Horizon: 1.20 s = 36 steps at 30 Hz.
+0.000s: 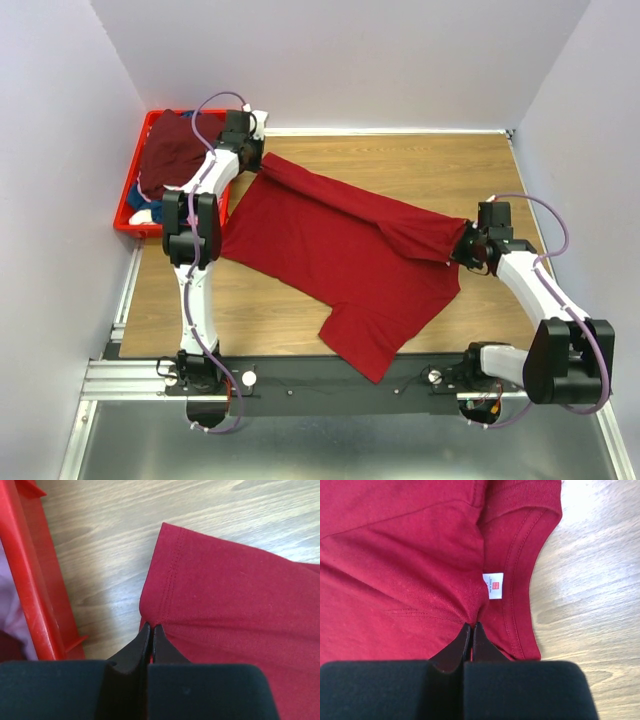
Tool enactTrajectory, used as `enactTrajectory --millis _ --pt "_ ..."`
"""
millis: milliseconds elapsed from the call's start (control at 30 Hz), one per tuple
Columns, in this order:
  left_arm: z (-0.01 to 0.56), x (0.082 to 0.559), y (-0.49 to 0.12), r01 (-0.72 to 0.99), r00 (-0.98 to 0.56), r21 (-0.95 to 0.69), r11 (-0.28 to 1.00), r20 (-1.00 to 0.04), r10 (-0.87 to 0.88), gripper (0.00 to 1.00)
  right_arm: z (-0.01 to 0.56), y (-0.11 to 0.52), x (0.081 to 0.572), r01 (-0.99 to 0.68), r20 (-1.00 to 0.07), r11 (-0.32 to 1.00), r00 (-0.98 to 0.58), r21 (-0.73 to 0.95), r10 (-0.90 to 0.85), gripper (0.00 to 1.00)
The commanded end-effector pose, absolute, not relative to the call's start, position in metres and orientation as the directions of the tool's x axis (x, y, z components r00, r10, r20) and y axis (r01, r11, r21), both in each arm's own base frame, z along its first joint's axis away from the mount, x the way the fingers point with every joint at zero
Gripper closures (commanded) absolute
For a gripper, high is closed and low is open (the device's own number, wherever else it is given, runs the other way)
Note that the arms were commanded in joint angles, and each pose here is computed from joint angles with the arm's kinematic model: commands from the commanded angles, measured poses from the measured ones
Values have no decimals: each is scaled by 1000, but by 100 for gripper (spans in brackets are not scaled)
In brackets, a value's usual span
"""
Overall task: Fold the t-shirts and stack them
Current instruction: Fold the tshirt
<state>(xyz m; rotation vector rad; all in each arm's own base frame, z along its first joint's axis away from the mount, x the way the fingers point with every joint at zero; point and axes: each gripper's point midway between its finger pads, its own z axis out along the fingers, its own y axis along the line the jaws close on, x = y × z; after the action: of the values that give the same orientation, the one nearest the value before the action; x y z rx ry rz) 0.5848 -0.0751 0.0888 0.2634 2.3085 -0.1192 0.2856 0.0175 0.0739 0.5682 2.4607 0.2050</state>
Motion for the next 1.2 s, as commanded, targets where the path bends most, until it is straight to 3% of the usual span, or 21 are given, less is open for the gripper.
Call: enactTrajectory --millis 0,167,200,233,333,367,433,567,633,867,1067,1167 --pt "82 585 -70 194 -688 42 980 -706 166 94 57 19 269 374 -451 890 -768 259 454 99" --pt "73 582 -72 174 -714 36 984 -683 152 89 49 19 264 381 -431 891 -780 248 453 93" --pt "73 583 -69 157 -716 56 986 -681 153 87 48 20 262 382 -424 890 -783 250 455 85" --pt "72 582 -68 153 -720 58 987 -677 152 85 47 20 261 383 -419 889 -785 251 456 85" --pt "75 581 -71 153 -721 61 986 -676 153 77 50 19 261 387 -429 888 -778 247 459 69" --pt "76 580 -72 152 -720 64 986 -676 155 68 52 18 261 388 -434 888 -775 247 459 61" --pt "81 578 -70 142 -718 76 987 -679 156 62 60 16 264 392 -456 886 -760 247 463 51" --pt "94 574 -70 131 -712 85 988 -685 153 32 85 8 275 404 -526 881 -708 246 471 46" --pt "110 573 -71 127 -695 91 988 -702 154 23 97 3 281 412 -561 878 -679 244 474 44" --pt "154 564 -88 111 -638 72 991 -760 126 23 120 -17 318 481 -645 849 -582 217 495 44" --pt "136 562 -120 183 -644 37 982 -750 148 46 106 -10 359 498 -626 814 -542 297 560 47" --pt "108 562 -119 191 -678 48 980 -715 167 47 93 -16 371 529 -617 790 -521 310 591 47"
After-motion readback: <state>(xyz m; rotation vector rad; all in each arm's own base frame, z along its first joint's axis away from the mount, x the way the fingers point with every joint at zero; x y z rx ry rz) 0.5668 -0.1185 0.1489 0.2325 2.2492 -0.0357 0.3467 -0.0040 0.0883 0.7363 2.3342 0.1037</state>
